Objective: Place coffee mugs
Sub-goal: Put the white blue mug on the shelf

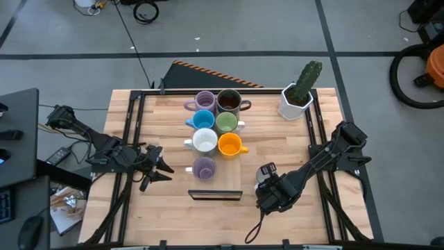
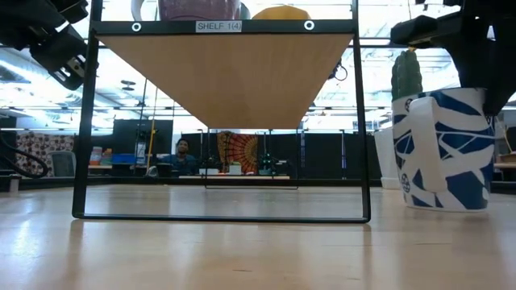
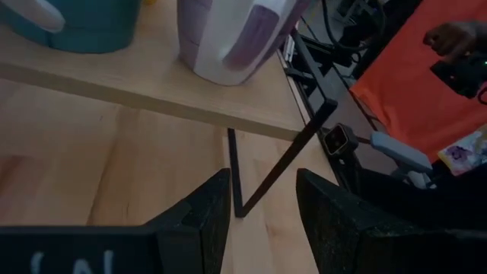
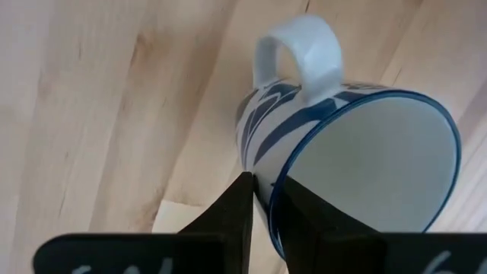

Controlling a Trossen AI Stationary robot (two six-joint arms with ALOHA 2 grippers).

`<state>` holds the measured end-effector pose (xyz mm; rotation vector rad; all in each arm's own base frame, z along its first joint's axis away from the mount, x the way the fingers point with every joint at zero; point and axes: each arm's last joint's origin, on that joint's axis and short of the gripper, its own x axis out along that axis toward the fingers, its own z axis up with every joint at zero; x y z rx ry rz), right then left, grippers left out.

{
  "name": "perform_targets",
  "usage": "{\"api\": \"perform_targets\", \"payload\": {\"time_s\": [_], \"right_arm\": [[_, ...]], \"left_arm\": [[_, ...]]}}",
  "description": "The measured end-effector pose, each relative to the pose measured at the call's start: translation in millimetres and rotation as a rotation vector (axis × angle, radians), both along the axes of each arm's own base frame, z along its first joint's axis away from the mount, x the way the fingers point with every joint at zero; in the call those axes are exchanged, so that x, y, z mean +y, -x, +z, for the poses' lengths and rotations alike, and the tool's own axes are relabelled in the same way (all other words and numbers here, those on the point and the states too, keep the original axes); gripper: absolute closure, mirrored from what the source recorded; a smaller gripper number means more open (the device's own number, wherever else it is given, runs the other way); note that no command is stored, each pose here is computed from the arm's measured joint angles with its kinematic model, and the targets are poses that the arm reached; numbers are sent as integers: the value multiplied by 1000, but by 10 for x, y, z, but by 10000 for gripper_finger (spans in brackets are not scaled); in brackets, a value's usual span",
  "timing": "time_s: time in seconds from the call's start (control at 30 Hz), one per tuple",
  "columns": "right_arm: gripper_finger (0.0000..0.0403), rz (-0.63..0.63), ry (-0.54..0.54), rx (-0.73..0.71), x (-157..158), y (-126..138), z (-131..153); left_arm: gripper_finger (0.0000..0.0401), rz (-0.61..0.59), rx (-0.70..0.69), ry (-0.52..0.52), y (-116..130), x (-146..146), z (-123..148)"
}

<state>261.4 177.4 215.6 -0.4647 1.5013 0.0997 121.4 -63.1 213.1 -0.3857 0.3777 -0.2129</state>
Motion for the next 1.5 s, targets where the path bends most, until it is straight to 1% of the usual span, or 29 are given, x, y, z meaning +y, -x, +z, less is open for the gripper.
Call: {"api": "perform_targets", "payload": {"time_s": [0.1, 0.2, 0.33, 0.43, 0.57, 0.63, 0.73, 0.93, 1.07, 1.17, 1.33, 1.43, 1.5], "right_arm": [[339, -8, 0, 5, -2, 5, 5], [323, -17, 1, 25, -10, 21, 4], [278, -68, 33, 60, -43, 65, 11], [237, -105, 32, 51, -44, 66, 12], [190, -186, 37, 33, -50, 72, 16], [173, -229, 36, 21, -48, 70, 30], [156, -250, 19, -27, 3, 42, 115], [149, -203, -12, -164, 154, -27, 366], [151, -133, -89, -262, 276, -113, 394], [153, -122, -134, -298, 289, -179, 401], [158, -97, -135, -320, 277, -270, 365], [162, -80, -115, -267, 300, -354, 223], [164, -61, -71, -213, 326, -397, 136]], "left_arm": [[246, 0, 0, 0, 0, 0, 0], [246, 0, 0, 0, 0, 0, 0], [246, -1, -1, -3, 0, 0, 0], [246, -1, 0, -3, 0, 0, 0], [246, -1, -1, -3, 0, 0, 0], [246, -1, -1, -3, 0, 0, 0], [246, 0, -1, -3, 0, 0, 0], [246, 0, -1, -3, 0, 0, 0], [246, 0, -1, -3, 0, 0, 0], [246, 0, 0, -3, 0, 0, -1], [246, 0, -1, -2, 0, 0, 0], [246, 0, 1, -3, -2, -1, -2], [246, 1, 4, -5, -1, 0, -4]]}}
